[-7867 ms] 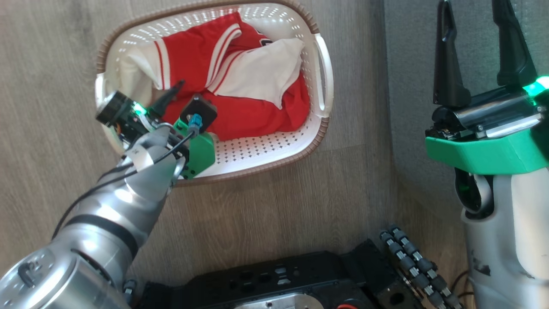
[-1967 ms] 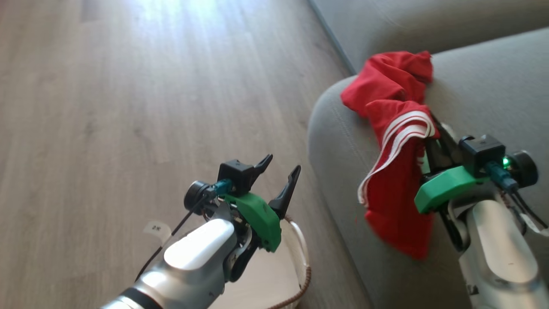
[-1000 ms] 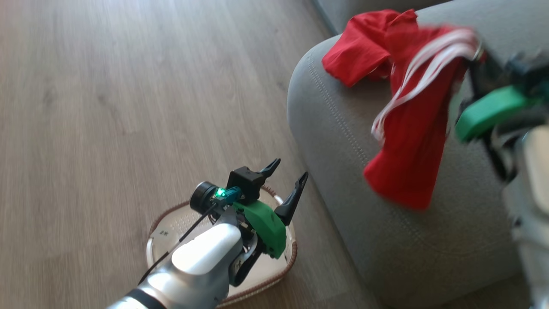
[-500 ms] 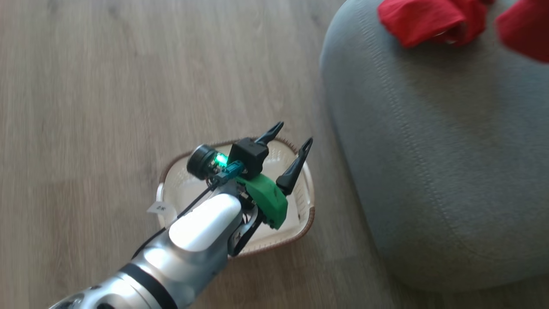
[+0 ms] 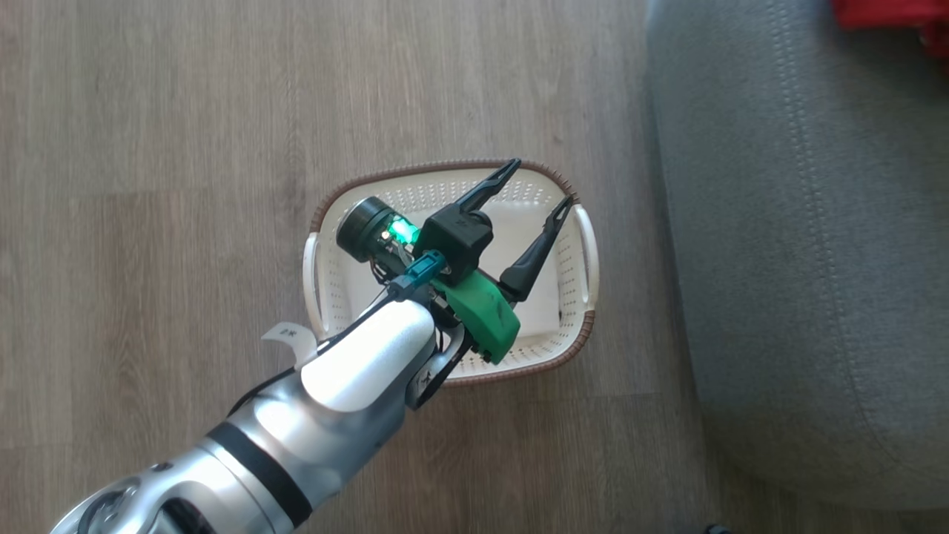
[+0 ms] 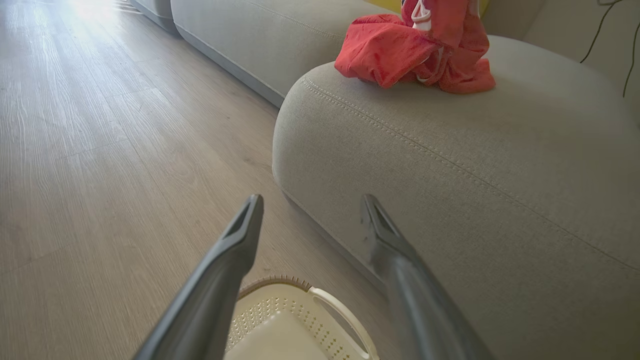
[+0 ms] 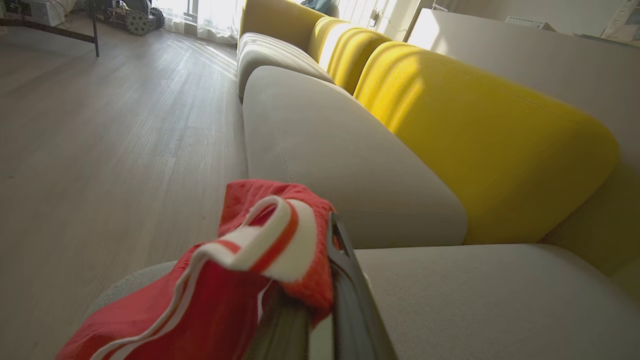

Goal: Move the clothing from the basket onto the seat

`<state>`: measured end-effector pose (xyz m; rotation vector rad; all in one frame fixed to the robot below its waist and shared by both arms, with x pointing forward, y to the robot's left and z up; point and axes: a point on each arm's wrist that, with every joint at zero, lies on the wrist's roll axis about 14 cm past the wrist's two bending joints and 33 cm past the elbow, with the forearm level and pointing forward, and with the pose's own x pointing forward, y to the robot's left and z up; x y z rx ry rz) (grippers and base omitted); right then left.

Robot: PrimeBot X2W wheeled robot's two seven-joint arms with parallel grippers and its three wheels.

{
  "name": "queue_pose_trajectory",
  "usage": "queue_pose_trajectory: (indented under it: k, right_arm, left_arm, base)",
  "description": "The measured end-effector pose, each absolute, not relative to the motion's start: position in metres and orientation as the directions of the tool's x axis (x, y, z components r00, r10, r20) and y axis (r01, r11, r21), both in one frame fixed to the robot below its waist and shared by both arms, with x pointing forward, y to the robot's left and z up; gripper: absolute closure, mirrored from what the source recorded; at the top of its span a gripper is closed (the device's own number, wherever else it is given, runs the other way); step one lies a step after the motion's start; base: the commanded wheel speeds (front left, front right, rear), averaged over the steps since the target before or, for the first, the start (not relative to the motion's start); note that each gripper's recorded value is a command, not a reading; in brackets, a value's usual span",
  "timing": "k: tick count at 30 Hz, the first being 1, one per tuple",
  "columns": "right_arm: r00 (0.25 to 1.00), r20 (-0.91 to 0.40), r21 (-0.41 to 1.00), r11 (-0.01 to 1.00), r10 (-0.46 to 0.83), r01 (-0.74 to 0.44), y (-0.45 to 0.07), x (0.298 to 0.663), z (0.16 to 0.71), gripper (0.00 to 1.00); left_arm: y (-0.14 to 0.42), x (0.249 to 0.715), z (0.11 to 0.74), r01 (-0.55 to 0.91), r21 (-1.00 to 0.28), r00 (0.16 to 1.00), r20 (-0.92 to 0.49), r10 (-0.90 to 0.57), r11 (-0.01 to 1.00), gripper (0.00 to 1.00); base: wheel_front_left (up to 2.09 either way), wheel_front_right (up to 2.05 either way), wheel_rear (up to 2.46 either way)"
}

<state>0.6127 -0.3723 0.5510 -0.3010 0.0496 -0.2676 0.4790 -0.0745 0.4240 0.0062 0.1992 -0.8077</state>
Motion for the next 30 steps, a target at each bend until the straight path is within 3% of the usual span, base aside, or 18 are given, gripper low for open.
queue_pose_trajectory:
  k: [5,9,10,12,13,21,30]
  right_arm:
    - [0.948,-0.182,-0.255,0.943,-0.262,0.211,-0.355,0.594,0.47,1.0]
    - [0.932,-0.23,-0.259,0.941,-0.28,0.219,-0.361,0.579,0.453,1.0]
    - [0.931,-0.228,-0.262,0.939,-0.284,0.222,-0.362,0.578,0.454,0.91]
    - [0.934,-0.223,-0.266,0.939,-0.279,0.217,-0.36,0.577,0.455,0.38]
    - [0.935,-0.224,-0.264,0.941,-0.275,0.213,-0.357,0.577,0.455,0.02]
    - [0.951,-0.178,-0.251,0.946,-0.253,0.205,-0.346,0.57,0.478,0.0]
    - [0.957,-0.152,-0.23,0.95,-0.248,0.21,-0.346,0.531,0.491,0.0]
  left_arm:
    - [-0.072,0.481,0.418,0.715,-0.074,0.675,-0.185,-0.714,0.695,0.0]
    - [-0.076,0.48,0.421,0.722,-0.075,0.669,-0.177,-0.722,0.688,0.0]
    - [-0.077,0.48,0.422,0.724,-0.075,0.667,-0.176,-0.724,0.686,0.0]
    - [-0.079,0.48,0.423,0.728,-0.074,0.664,-0.172,-0.728,0.682,0.0]
    - [-0.08,0.479,0.424,0.73,-0.073,0.662,-0.171,-0.729,0.68,0.0]
    - [-0.083,0.481,0.442,0.724,-0.066,0.674,-0.142,-0.725,0.687,0.0]
    - [-0.081,0.468,0.468,0.718,-0.049,0.686,-0.112,-0.719,0.694,0.0]
  base:
    - [0.0,0.0,0.0]
    - [0.0,0.0,0.0]
    - [0.0,0.0,0.0]
    - [0.0,0.0,0.0]
    - [0.0,0.0,0.0]
    - [0.0,0.0,0.0]
    - [0.0,0.0,0.0]
